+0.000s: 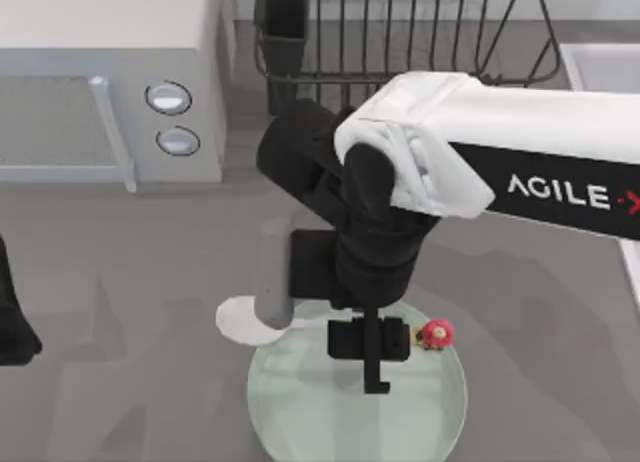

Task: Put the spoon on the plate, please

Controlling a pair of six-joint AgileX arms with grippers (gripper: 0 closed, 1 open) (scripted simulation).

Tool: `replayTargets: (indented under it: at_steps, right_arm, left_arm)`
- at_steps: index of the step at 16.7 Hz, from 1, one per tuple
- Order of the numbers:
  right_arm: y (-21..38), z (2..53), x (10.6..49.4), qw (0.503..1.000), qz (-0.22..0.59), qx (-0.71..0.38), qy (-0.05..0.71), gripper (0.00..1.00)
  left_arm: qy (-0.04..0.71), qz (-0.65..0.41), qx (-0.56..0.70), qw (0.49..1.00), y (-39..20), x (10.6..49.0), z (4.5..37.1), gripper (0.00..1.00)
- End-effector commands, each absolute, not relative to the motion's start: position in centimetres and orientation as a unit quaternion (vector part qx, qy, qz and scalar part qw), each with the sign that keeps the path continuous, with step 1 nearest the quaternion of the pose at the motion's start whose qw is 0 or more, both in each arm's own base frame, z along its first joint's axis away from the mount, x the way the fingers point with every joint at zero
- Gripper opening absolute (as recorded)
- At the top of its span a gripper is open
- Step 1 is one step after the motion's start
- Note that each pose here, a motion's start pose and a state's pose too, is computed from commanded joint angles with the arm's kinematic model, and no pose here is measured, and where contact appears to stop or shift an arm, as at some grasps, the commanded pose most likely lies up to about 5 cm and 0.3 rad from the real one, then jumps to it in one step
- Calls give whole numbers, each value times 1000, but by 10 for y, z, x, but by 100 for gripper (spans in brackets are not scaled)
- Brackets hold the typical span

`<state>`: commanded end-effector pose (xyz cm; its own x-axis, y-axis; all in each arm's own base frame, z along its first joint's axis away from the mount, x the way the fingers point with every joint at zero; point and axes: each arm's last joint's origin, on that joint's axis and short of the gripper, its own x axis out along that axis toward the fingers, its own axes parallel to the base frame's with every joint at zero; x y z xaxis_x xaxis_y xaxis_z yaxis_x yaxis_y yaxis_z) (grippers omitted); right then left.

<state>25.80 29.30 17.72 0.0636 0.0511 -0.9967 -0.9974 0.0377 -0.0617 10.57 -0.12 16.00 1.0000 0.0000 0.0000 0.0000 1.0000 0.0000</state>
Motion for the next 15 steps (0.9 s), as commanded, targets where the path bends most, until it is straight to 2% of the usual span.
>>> replayTargets:
  at_steps: [7,15]
  right_arm:
    - [294,179,265,568,481,-486,458,0]
    - [303,167,250,541,512,-492,450,0]
  left_arm:
    - [0,0,0,1000,-1,106,160,100]
    - [0,0,0,1000,-1,106,160,100]
